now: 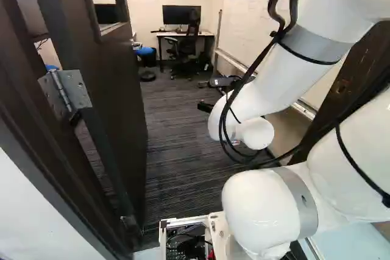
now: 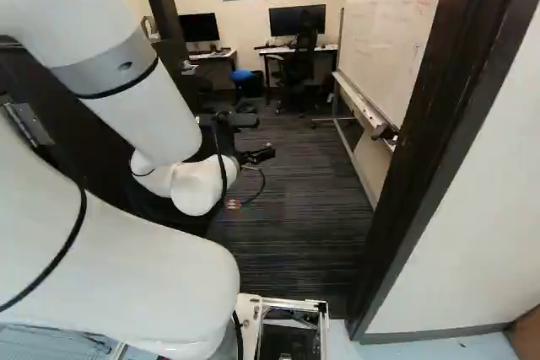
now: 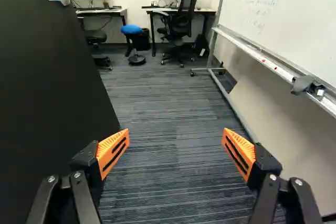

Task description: Open the door and move inside

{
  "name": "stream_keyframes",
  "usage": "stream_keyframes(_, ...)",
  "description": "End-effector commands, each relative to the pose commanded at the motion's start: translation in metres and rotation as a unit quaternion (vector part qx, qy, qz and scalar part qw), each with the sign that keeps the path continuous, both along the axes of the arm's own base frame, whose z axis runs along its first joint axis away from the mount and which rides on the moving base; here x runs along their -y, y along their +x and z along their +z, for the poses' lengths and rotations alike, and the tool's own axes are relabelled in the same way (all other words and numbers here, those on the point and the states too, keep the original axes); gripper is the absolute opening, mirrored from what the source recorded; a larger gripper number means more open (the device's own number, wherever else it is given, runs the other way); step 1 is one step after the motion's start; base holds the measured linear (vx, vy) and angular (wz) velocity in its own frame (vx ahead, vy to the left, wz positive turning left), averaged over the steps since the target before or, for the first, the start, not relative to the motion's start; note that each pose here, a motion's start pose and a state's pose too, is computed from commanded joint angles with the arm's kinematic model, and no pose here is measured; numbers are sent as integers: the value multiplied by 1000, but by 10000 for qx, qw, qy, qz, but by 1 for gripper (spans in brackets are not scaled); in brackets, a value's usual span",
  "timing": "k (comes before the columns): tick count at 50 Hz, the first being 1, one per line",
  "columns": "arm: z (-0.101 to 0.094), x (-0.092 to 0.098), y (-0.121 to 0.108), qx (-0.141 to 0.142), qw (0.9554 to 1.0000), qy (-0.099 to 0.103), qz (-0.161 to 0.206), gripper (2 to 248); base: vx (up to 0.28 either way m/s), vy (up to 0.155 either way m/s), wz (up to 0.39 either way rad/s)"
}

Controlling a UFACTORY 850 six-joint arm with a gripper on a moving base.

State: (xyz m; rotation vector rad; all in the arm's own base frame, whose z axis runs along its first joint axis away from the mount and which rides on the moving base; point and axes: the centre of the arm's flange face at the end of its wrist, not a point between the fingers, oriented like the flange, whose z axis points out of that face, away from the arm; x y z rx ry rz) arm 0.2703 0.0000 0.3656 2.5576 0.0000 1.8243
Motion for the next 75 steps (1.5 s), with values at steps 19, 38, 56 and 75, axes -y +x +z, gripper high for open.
stream_keyframes(19,0,0,0,0,10000,0,0,247,154,-23,160)
stream_keyframes(38,0,0,0,0,10000,0,0,247,152,-13,123)
stream_keyframes(56,0,0,0,0,10000,0,0,247,142,-33,-4)
stream_keyframes(75,0,0,0,0,10000,0,0,247,126,-31,0)
